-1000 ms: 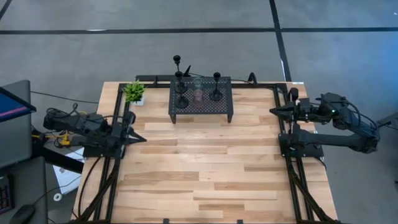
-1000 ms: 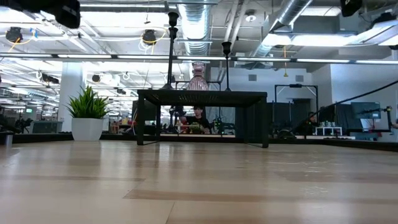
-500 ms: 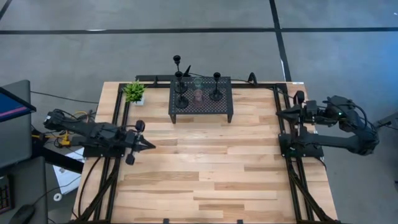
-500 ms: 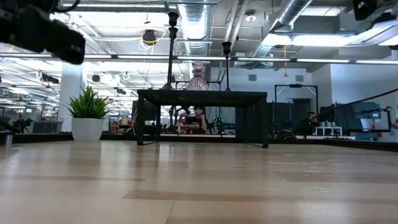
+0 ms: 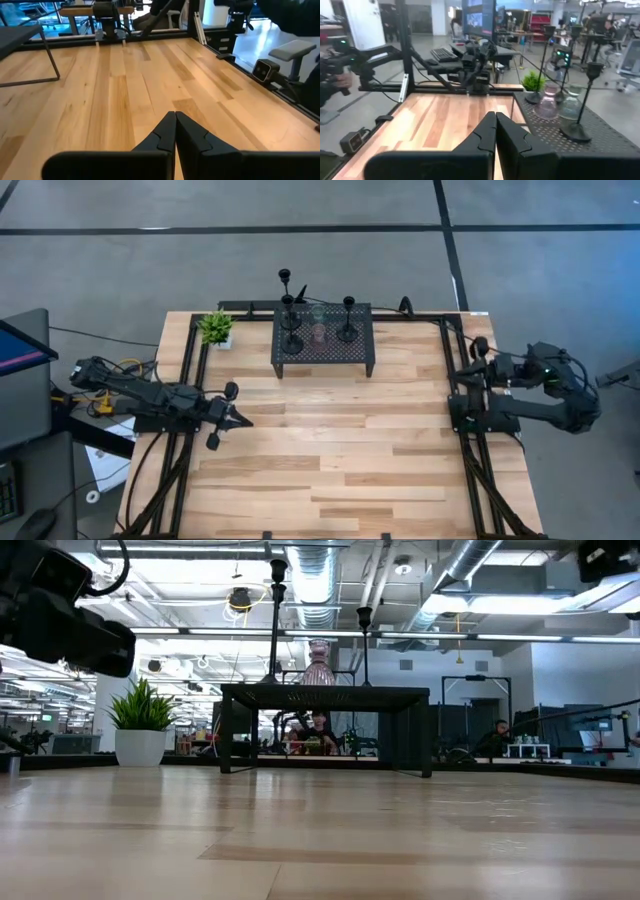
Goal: Pick & Place candle stick holders
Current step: Return to Home Position
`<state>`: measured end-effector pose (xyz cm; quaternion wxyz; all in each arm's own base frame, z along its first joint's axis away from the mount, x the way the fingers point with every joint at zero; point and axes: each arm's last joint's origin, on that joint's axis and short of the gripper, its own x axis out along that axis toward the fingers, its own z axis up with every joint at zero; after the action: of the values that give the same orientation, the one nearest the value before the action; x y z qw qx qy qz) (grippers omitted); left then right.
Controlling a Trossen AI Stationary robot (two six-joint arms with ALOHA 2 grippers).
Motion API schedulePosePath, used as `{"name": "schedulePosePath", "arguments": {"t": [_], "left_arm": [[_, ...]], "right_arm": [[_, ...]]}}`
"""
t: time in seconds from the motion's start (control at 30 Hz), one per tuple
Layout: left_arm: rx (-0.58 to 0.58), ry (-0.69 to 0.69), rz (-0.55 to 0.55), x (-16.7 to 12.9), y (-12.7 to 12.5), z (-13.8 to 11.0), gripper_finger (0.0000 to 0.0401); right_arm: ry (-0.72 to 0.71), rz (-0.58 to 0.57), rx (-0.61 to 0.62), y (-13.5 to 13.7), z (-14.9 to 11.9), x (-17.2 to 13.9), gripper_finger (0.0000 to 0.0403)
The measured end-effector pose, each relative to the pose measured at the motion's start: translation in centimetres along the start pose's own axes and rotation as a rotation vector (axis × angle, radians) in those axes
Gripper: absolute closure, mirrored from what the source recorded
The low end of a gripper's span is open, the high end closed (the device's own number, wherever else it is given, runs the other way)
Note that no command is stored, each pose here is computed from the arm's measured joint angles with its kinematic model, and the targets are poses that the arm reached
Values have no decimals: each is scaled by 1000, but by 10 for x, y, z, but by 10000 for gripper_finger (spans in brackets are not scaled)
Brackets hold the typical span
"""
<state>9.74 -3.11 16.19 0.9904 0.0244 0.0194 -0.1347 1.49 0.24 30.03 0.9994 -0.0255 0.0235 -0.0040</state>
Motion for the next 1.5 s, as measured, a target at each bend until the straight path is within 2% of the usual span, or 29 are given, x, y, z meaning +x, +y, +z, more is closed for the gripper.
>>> {"name": "schedulePosePath", "arguments": {"t": [0.13, 0.23, 0.3, 0.4, 0.57, 0.67, 0.8, 0.93, 1.37, 1.5], "left_arm": [[-5, -1, -8, 0, 0, 0, 395], [-16, -3, -8, 0, 0, 0, 393], [-16, -1, -7, 0, 0, 0, 392], [-15, -2, -7, 0, 0, 0, 394], [-16, -2, -7, 0, 0, 0, 393], [-16, -5, -7, 0, 0, 0, 392], [-16, -8, -7, 0, 0, 1, 395], [-16, -14, -7, 0, 0, 1, 393], [11, -16, 0, 0, 0, 2, 392], [12, -22, 4, 0, 0, 2, 395]], "right_arm": [[8, 5, 18, 0, -10, 4, 403], [-57, 8, -2, -1, -4, 7, 403], [-36, -8, 14, -2, -13, 12, 403], [-112, -47, -2, -4, -14, 20, 403], [-135, -50, -11, -7, -35, 41, 403], [-97, -46, 10, -7, -53, 53, 403], [-118, -23, 38, -8, -74, 66, 403], [-208, -25, 25, -9, -83, 74, 403], [-104, -19, 15, -8, -126, 87, 403], [-90, -20, -3, -8, -127, 88, 403]]}}
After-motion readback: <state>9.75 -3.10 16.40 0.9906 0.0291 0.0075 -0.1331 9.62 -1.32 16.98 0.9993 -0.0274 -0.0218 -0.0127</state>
